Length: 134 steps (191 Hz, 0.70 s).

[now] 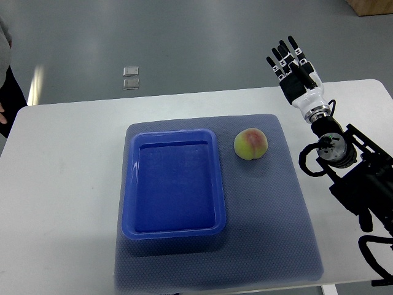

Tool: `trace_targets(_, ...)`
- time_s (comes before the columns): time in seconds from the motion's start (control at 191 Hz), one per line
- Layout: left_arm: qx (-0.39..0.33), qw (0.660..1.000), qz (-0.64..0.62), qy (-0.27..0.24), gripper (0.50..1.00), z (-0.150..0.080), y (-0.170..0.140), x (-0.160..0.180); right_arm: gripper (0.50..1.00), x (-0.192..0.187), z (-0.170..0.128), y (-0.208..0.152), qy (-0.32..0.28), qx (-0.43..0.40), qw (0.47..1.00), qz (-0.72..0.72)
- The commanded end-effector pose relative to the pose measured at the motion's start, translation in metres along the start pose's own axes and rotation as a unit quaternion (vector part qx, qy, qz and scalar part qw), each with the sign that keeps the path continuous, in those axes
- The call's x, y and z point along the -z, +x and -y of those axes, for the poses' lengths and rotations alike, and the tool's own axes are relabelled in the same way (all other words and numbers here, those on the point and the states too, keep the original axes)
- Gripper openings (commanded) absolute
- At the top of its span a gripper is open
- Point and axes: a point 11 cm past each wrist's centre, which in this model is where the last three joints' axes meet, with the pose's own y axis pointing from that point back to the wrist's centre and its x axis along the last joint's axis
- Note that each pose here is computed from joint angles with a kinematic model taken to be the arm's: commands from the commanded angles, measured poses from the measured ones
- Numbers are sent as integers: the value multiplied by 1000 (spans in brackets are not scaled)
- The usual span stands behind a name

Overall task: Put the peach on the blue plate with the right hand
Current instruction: 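Reach the right hand down toward the peach beside the blue tray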

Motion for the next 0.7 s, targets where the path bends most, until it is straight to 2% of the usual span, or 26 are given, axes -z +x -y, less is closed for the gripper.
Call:
trace_targets(0.0, 0, 1000, 0, 0, 1000, 0, 0, 0, 930, 0, 0, -1, 0, 1, 1000, 0)
trace_targets(0.361, 1, 1000, 1, 0, 1000, 0, -1, 0, 930, -1, 2, -4, -8, 8, 1000, -10)
trace_targets(0.492, 1, 1000, 1, 0, 1000, 0, -1, 0, 930, -11, 4, -14, -36, 31, 998, -44)
trace_targets(0.503, 1, 1000, 0, 0, 1000, 0, -1, 0, 930, -13, 12, -29, -54, 57, 994, -79)
trace_targets(0.539, 1, 1000, 0, 0, 1000, 0, -1, 0, 930, -11, 17, -37, -68, 78, 987, -121)
trace_targets(0.628, 0, 1000, 1, 0, 1000, 0, 0, 0, 928, -2, 21, -42, -101, 114, 962, -227)
trace_targets(0.696, 1, 1000, 1, 0, 1000, 0, -1, 0, 930, 1, 26, -53, -134, 160, 923, -324)
